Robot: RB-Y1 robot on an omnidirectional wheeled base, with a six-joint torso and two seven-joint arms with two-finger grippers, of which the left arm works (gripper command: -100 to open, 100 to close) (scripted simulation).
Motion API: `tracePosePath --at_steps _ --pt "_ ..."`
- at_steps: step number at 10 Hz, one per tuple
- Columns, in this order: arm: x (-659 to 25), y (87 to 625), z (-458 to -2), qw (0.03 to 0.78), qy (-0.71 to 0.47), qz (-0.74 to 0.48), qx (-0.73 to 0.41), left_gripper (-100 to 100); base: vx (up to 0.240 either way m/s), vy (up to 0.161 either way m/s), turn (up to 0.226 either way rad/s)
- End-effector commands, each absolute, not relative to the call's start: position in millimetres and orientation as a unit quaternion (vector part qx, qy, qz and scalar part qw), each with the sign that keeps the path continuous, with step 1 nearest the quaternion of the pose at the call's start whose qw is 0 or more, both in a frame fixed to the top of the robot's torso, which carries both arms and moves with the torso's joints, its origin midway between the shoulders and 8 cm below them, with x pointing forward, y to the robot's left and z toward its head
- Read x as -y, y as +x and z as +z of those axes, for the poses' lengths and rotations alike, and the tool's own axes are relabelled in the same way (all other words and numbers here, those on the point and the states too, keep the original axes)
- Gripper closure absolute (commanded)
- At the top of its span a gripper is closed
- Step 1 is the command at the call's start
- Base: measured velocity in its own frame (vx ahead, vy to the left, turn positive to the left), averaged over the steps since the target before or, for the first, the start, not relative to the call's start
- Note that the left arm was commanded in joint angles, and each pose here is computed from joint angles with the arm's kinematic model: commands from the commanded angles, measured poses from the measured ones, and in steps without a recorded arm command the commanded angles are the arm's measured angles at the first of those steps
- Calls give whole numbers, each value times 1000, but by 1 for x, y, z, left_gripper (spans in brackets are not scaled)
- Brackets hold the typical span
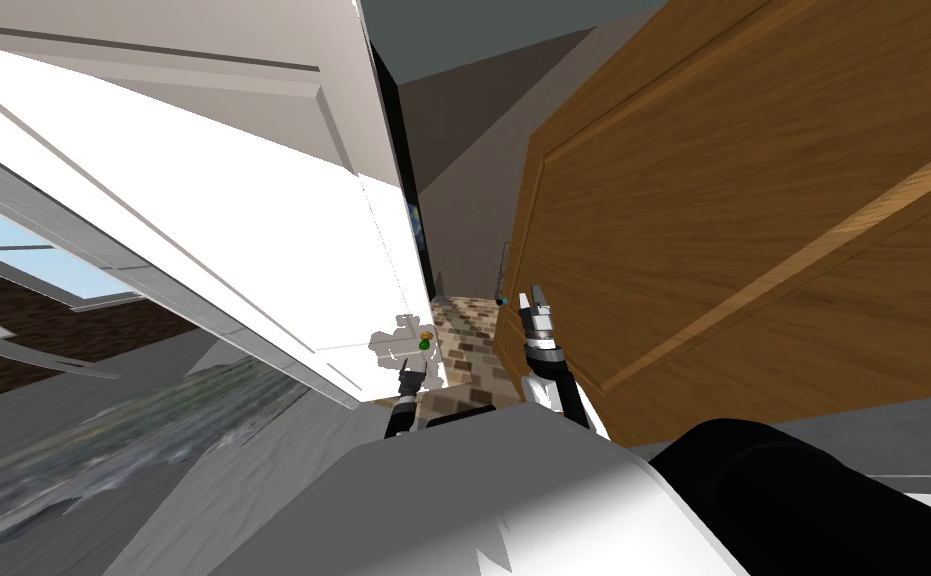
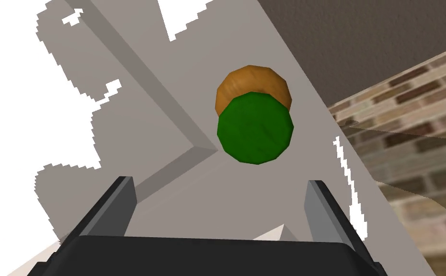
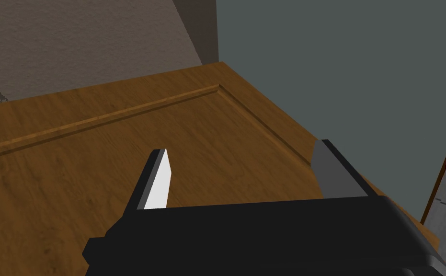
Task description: Push the door open
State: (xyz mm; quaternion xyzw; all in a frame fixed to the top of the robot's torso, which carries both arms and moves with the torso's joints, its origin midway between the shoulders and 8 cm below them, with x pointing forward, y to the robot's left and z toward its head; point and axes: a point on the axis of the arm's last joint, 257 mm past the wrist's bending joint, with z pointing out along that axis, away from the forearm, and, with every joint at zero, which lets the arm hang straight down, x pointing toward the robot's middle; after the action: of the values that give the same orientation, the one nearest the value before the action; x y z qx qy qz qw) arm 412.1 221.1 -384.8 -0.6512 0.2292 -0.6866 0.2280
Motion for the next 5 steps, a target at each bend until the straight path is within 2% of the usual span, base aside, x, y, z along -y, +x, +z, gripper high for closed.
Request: tracePosePath --at_steps 1,5 --pt "-219 411 -385 212 -657 -691 -214 -100 -27 16 -13" --pt "-210 409 -387 160 -676 -700 -164 -100 -31 15 -16"
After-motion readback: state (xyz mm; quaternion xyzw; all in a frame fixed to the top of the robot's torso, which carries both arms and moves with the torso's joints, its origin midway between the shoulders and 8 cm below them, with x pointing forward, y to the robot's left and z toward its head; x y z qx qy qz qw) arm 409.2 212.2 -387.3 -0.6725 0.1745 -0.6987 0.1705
